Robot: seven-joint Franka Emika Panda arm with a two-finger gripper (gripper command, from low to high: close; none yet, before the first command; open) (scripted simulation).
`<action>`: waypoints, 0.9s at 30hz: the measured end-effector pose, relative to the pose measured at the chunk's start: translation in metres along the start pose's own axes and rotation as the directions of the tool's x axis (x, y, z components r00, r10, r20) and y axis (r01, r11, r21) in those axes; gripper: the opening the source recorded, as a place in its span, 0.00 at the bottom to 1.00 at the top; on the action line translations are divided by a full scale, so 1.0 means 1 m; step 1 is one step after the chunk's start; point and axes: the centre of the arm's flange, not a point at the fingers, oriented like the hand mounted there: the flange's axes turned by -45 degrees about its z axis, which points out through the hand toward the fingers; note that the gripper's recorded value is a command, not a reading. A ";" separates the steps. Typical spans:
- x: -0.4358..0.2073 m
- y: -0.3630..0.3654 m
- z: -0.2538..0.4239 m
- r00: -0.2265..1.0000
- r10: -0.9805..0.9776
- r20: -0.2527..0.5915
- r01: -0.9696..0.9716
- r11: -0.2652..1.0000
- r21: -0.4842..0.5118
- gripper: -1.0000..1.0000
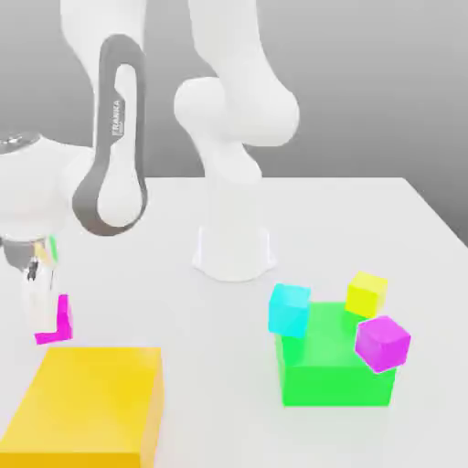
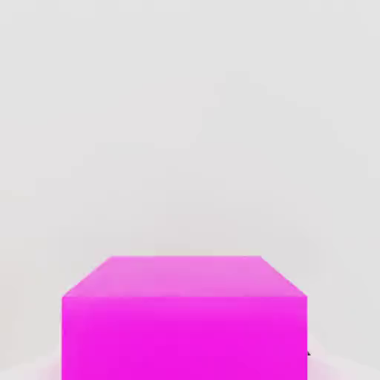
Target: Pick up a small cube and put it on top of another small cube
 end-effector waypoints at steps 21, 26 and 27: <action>-0.451 -0.134 -0.127 0.977 -0.211 0.013 0.211 0.977 0.003 0.00; -0.478 -0.122 -0.090 0.975 -0.220 -0.003 0.220 0.975 -0.007 0.00; -0.478 -0.121 -0.080 0.975 -0.221 -0.003 0.221 0.975 -0.007 0.00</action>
